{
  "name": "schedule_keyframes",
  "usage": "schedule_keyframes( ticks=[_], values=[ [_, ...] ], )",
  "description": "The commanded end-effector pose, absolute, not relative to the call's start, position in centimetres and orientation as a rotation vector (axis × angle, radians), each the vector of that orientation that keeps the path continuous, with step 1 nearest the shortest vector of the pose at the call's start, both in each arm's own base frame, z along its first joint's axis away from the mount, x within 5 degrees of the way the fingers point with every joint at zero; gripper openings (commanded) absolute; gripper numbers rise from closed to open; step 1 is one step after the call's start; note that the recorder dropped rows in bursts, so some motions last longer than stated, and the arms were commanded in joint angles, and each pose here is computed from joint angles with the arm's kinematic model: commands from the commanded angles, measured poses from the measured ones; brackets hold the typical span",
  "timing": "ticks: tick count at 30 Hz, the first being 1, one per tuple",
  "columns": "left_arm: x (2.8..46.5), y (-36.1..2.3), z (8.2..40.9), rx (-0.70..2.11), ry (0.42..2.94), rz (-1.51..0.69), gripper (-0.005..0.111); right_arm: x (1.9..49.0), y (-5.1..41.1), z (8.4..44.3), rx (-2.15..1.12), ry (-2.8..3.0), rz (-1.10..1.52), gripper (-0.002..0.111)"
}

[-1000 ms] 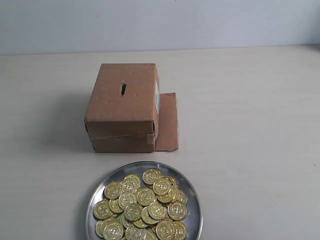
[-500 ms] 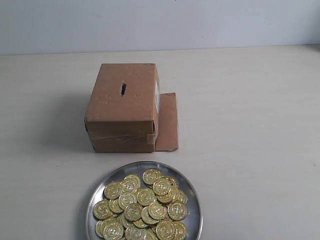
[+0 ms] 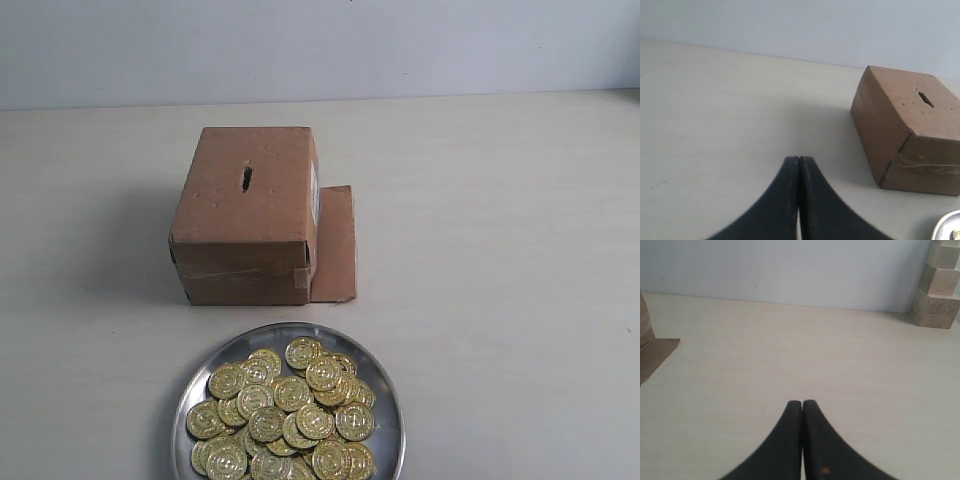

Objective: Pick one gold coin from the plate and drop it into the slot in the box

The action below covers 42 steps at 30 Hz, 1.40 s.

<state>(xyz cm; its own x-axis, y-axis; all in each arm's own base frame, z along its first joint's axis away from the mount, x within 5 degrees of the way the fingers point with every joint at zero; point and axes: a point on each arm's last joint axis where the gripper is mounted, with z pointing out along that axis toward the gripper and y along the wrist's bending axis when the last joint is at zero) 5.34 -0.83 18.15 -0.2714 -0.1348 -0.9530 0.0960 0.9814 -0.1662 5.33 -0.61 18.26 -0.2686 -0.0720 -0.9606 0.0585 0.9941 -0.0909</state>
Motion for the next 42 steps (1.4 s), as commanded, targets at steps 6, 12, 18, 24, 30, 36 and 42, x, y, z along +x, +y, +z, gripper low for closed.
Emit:
schedule_keyframes(
  ticks=[6,12,18,24,30,36,42],
  values=[
    [5.4,-1.2,18.8,-0.244,1.766,-0.466,0.000,5.4,-0.6,18.4,-0.004,1.807,-0.123,0.000],
    [5.4,-1.3,18.9,-0.286,1.759,-0.514,0.000,5.5,-0.5,19.3,-0.011,1.711,-0.116,0.000],
    [5.5,-1.0,19.9,-0.261,1.642,-0.489,0.000,5.6,-0.3,20.6,-0.009,1.568,-0.090,0.000],
    [5.6,-0.9,20.6,-0.263,1.557,-0.488,0.000,5.6,-0.3,20.9,-0.014,1.535,-0.092,0.000],
    [5.6,-0.8,21.1,-0.319,1.494,-0.546,0.000,5.6,-0.2,21.6,0.078,1.449,0.020,0.000],
    [5.2,-0.9,22.6,-0.296,1.514,-0.558,0.000,4.8,-0.1,25.0,0.416,1.155,0.550,0.000],
    [5.4,-1.3,23.9,-0.324,1.568,-0.628,0.000,3.1,2.9,33.2,-0.040,1.145,0.622,0.000]
  ],
)
